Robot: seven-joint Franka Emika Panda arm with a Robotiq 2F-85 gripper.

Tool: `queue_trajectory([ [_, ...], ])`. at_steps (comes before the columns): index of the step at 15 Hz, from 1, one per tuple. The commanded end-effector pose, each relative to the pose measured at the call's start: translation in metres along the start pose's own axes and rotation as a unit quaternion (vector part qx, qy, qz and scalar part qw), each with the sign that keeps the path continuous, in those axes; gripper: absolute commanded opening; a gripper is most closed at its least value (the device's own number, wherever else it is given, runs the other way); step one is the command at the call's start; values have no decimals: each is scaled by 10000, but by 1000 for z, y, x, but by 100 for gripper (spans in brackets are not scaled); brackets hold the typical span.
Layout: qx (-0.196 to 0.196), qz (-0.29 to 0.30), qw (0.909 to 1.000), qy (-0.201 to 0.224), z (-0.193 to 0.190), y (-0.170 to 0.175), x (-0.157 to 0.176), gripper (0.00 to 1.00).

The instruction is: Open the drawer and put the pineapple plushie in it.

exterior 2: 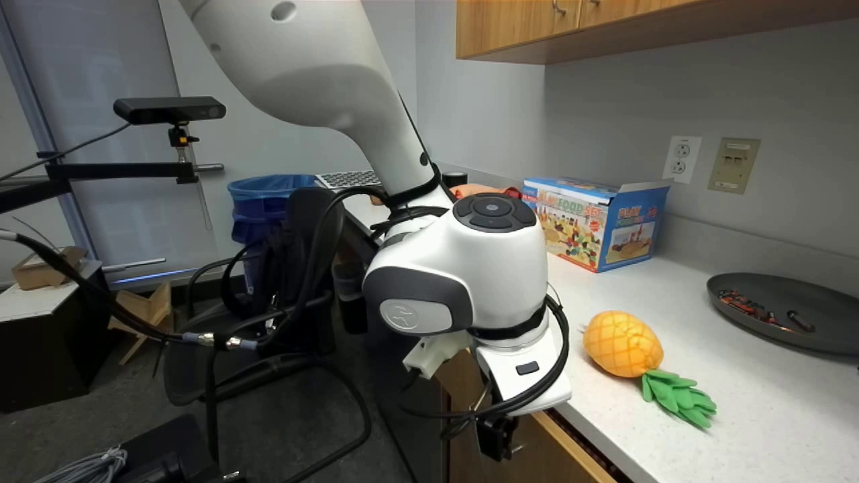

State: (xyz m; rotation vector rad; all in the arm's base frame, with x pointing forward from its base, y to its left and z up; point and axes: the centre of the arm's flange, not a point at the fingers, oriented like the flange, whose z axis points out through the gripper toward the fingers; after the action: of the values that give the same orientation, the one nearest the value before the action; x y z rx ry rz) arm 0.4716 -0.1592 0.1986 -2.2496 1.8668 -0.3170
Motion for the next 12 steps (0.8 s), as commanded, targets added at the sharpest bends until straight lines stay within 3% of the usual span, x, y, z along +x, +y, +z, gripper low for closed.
queue_trajectory([
  [1, 81, 132, 9999, -18, 24, 6, 4, 100],
  [12, -171, 516, 9977, -416, 28, 52, -20, 100],
])
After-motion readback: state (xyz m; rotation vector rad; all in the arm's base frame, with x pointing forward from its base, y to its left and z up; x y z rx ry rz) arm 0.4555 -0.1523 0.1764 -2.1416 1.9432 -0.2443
